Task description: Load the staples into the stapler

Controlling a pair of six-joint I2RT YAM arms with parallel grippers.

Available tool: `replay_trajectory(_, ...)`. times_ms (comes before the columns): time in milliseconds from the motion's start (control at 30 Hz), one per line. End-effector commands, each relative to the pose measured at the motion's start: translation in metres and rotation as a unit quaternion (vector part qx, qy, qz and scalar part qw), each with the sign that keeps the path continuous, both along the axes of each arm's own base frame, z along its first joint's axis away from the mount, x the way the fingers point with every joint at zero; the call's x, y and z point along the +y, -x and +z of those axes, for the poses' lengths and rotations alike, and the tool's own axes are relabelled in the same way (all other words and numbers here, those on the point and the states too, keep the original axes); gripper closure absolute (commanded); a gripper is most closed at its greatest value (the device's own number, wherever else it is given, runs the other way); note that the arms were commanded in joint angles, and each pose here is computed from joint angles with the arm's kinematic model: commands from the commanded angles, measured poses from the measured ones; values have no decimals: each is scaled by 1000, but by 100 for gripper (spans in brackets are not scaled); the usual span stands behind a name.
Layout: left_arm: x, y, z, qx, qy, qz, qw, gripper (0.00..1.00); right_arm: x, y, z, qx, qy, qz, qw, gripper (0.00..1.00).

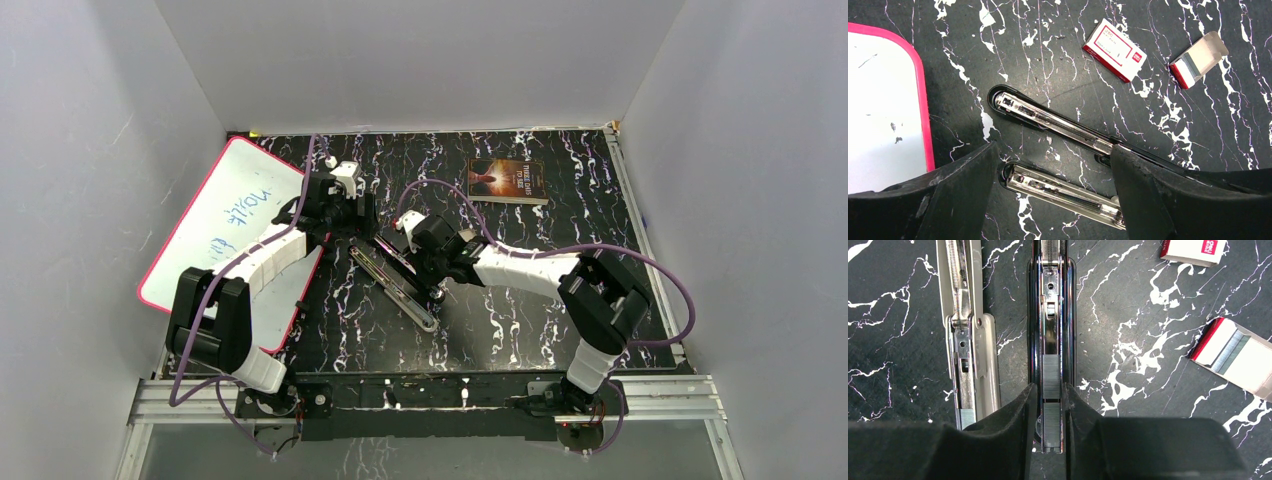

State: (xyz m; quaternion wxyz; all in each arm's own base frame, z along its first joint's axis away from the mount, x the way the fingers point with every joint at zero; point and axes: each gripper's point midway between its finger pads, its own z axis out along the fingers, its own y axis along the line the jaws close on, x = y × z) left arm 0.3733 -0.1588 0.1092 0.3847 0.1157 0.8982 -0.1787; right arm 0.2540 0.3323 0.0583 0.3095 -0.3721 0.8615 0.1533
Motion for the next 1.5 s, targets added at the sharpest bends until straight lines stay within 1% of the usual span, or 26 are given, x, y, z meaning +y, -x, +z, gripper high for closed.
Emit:
replay_trajectory(0, -2, -9, 21, -24, 8, -5, 1000, 19, 10, -6, 14, -13, -28, -2, 1000, 66)
replay_trajectory(100, -2, -9, 22, -25, 7, -5, 1000, 19, 12, -7, 22, -20, -44, -5, 999, 63)
replay_trajectory(133, -2, -9, 21, -25, 7, -5, 1000, 19, 12, -8, 26, -23, -50, -6, 998, 59)
replay_trajectory(200, -2, -9, 22, -25, 7, -4, 1000, 19, 13, -10, 34, -30, -65, -9, 997, 55)
replay_trajectory(333, -1, -9, 22, -25, 6, -3, 1000, 19, 10, -17, 52, -53, -98, -26, 993, 54)
replay_trajectory(400, -1, -9, 23, -25, 7, -1, 1000, 19, 7, -19, 54, -54, -107, -33, 992, 54)
replay_trajectory(567, -3, -9, 21, -23, 11, -2, 1000, 18, 1, -12, 37, -26, -95, -12, 995, 54)
replay_trajectory(767, -4, -8, 22, -22, 14, -2, 1000, 18, 1, 8, 14, 19, -83, 26, 996, 53)
replay_trajectory(867, -4, -9, 21, -21, 15, -1, 1000, 18, -1, 13, 10, 25, -83, 33, 996, 53)
replay_trajectory(967, -5, -9, 21, -20, 17, -1, 1000, 18, -5, 15, 1, 32, -68, 33, 997, 53)
replay_trajectory(1133, -4, -9, 21, -19, 18, 1, 1000, 18, -17, 8, -8, 18, -43, 4, 999, 54)
replay_trajectory(1267, -5, -10, 19, -15, 20, 7, 1000, 18, -27, 8, -19, 17, -20, -4, 1000, 56)
replay_trajectory(1300, -5, -10, 18, -12, 23, 7, 1000, 18, -28, 8, -21, 16, -18, -5, 1000, 56)
replay_trajectory(1400, -8, -11, 16, -5, 33, 10, 999, 18, -33, 10, -25, 12, -16, -6, 1000, 64)
replay_trajectory(1467, -10, -12, 15, 4, 50, 17, 999, 18, -33, 14, -29, 18, -16, 2, 1000, 64)
